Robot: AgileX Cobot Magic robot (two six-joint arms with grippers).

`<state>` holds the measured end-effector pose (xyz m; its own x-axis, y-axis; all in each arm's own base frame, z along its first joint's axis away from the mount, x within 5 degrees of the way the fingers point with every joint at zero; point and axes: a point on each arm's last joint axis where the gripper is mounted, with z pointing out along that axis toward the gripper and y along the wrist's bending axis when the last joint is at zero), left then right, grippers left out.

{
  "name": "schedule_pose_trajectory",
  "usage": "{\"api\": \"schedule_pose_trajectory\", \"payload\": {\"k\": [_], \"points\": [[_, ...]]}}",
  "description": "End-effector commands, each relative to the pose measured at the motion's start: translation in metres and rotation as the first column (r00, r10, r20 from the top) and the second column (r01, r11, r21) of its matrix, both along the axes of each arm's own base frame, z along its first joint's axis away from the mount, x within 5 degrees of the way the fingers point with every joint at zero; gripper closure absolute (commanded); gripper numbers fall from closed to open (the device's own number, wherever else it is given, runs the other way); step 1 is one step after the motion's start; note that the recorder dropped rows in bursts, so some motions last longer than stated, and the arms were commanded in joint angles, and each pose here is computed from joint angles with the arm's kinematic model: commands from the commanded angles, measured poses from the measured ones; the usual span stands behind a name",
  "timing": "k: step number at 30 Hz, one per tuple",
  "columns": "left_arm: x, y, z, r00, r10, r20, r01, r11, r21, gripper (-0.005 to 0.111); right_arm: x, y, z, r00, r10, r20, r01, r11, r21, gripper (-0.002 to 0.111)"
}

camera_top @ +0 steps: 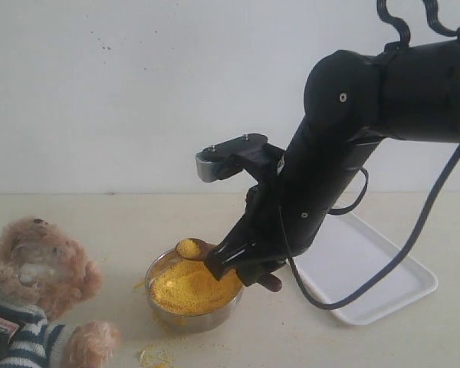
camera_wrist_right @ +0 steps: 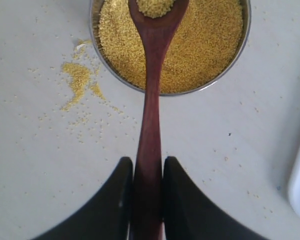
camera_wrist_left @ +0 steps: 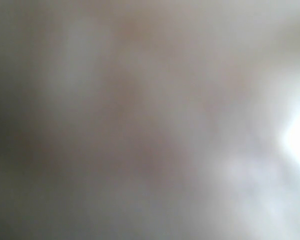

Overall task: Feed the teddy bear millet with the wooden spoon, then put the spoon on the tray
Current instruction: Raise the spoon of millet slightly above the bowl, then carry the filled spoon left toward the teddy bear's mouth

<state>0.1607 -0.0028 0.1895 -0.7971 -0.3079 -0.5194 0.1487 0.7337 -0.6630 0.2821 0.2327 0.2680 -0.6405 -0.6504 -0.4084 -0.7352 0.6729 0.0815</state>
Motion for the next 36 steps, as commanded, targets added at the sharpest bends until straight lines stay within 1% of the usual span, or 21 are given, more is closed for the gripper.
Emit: {"api": "schedule_pose_trajectory", "payload": {"k": [1, 4, 13, 19, 24, 32, 36], "points": [[0.0, -0.001, 0.002, 1.0, 0.008, 0.015, -0.008, 1.0, -0.017, 0.103, -0.01, 0.001, 0.014, 0.999, 0.03, 0.037, -0.03, 0.999, 0.012, 0.108], [0.0, -0.001, 0.002, 1.0, 0.008, 0.015, -0.008, 1.0, -0.017, 0.103, -0.022, 0.006, 0.018, 0.997, 0.073, 0.022, -0.073, 0.997, -0.007, 0.108], [0.0, -0.001, 0.002, 1.0, 0.008, 0.015, -0.008, 1.0, -0.017, 0.103, -0.055, 0.028, 0.041, 0.977, 0.192, 0.095, -0.192, 0.981, -0.009, 0.108], [0.0, -0.001, 0.002, 1.0, 0.008, 0.015, -0.008, 1.0, -0.017, 0.103, -0.067, 0.042, 0.052, 0.959, 0.24, 0.152, -0.238, 0.971, -0.03, 0.108], [0.0, -0.001, 0.002, 1.0, 0.008, 0.015, -0.008, 1.0, -0.017, 0.103, -0.077, 0.052, 0.063, 0.947, 0.268, 0.18, -0.269, 0.963, -0.015, 0.108], [0.0, -0.001, 0.002, 1.0, 0.008, 0.015, -0.008, 1.0, -0.017, 0.103, -0.094, 0.061, 0.066, 0.934, 0.321, 0.156, -0.32, 0.947, -0.035, 0.108], [0.0, -0.001, 0.002, 1.0, 0.008, 0.015, -0.008, 1.0, -0.017, 0.103, -0.101, 0.066, 0.066, 0.923, 0.346, 0.169, -0.346, 0.938, -0.032, 0.108]]}}
